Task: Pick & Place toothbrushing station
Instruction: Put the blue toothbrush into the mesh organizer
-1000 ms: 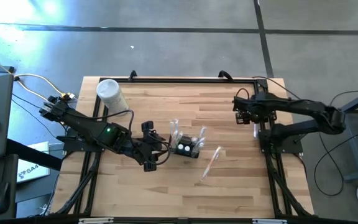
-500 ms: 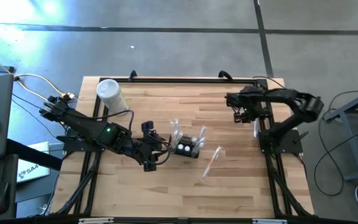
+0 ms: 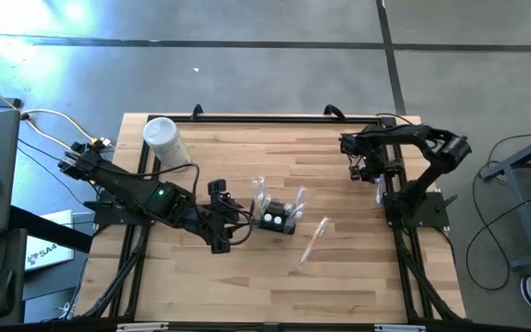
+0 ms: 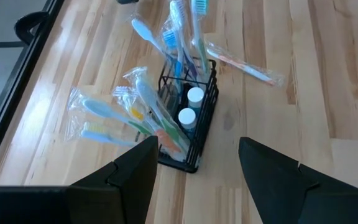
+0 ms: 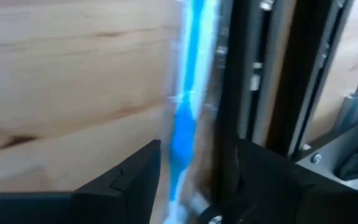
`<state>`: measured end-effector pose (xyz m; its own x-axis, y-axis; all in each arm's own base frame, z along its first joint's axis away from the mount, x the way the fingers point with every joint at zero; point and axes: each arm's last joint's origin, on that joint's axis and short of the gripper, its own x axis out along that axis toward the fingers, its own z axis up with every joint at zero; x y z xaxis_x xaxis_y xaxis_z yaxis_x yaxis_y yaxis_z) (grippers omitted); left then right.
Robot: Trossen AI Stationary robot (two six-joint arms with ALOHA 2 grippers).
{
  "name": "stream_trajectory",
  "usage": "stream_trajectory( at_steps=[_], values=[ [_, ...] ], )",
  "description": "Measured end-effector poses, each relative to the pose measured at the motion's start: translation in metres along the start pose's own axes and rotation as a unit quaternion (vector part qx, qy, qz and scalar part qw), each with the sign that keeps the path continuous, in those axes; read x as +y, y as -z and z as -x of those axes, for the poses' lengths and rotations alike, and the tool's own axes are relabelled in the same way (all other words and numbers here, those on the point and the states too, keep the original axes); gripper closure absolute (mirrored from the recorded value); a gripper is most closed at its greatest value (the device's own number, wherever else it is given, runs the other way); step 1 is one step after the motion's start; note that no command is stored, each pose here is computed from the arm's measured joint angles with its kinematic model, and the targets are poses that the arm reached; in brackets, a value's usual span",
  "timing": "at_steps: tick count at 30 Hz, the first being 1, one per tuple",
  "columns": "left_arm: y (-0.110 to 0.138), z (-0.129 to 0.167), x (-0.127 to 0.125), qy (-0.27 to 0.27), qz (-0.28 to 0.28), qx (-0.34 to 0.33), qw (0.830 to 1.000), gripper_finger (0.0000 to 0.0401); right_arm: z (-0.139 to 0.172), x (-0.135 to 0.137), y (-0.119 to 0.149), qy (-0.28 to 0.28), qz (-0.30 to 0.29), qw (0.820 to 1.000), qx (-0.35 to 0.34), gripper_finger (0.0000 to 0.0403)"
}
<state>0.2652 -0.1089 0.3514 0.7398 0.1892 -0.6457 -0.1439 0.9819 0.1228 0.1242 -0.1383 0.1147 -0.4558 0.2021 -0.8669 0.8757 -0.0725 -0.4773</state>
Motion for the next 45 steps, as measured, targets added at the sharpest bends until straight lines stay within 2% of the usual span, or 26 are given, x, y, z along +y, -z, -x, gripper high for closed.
stream_trajectory(
  at_steps=[13,20,24,41,45],
  values=[
    [0.000,0.000,0.000,0.000,-0.001,-0.001,1.000,0.0180,-0.008,0.001,0.002,-0.004,0.055,0.998,-0.009,0.0198],
    [0.000,0.000,0.000,0.000,0.006,-0.001,1.000,0.0180,-0.007,0.008,0.011,-0.001,0.086,0.996,-0.016,0.0229],
    [0.000,0.000,0.000,0.000,0.010,-0.002,1.000,0.0180,-0.008,0.008,0.012,0.001,0.088,0.996,-0.016,0.0240],
    [-0.001,0.000,0.000,0.000,0.013,-0.004,1.000,0.0180,-0.006,0.016,0.026,0.011,0.125,0.991,-0.036,0.0244],
    [-0.001,0.000,0.000,0.001,0.014,-0.006,1.000,0.0180,-0.005,0.017,0.028,0.012,0.119,0.992,-0.040,0.0245]
  ],
)
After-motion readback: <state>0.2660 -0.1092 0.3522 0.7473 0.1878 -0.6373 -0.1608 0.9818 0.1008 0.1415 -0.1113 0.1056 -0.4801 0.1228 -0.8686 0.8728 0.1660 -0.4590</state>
